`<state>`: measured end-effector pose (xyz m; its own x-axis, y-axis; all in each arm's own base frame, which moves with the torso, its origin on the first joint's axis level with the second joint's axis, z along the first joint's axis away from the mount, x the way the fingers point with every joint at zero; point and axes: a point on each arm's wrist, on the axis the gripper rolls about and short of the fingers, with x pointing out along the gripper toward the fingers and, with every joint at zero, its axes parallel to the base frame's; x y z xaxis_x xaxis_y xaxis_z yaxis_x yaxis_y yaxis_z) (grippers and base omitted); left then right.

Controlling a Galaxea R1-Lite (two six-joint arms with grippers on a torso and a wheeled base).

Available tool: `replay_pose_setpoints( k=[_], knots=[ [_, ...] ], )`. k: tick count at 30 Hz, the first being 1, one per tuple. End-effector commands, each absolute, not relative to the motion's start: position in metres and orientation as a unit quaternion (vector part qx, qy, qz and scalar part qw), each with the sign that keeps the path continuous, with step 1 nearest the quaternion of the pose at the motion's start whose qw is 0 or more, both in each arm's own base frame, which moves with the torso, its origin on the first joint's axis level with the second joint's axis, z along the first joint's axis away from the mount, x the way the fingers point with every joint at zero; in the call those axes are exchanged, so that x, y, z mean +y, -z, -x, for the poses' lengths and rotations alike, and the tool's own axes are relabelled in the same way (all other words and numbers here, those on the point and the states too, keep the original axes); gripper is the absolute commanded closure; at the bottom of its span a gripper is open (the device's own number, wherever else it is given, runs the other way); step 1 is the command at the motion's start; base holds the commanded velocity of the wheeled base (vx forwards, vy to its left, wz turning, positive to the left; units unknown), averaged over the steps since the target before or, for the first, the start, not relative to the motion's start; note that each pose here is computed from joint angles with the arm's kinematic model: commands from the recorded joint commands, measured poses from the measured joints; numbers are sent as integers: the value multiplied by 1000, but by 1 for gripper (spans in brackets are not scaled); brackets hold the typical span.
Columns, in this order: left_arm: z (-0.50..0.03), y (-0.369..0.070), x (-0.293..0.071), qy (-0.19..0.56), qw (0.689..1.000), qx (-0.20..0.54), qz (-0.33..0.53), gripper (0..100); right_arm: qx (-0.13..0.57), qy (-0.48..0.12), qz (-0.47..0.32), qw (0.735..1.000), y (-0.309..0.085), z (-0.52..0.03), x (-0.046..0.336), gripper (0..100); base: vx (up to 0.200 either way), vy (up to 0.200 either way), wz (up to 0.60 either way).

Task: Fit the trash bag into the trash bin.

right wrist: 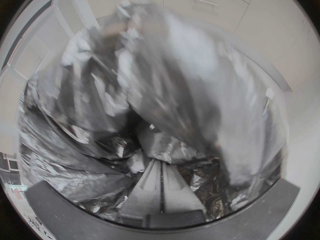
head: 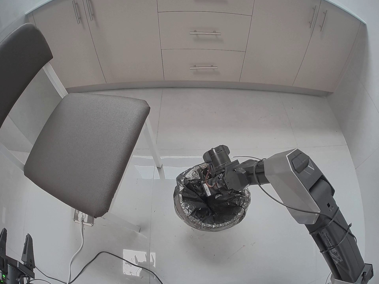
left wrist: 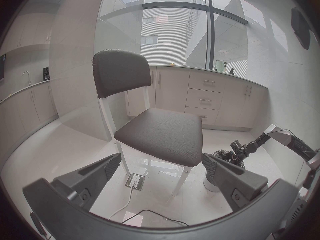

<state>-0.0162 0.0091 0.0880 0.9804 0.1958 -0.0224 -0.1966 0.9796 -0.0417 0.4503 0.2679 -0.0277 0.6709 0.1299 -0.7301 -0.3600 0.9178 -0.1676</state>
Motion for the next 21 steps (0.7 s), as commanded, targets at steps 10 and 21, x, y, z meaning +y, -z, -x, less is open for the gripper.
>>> replay_pose_setpoints(
  k=[10, 21],
  knots=[
    [15, -77, 2, 71, 996, 50, -10, 0, 298, -184, 132, 927, -145, -397, 286, 100, 0, 0, 0],
    [15, -77, 2, 57, 997, 50, -7, 0, 314, -144, 142, 927, -293, -311, 189, 100, 0, 0, 0]
  ],
)
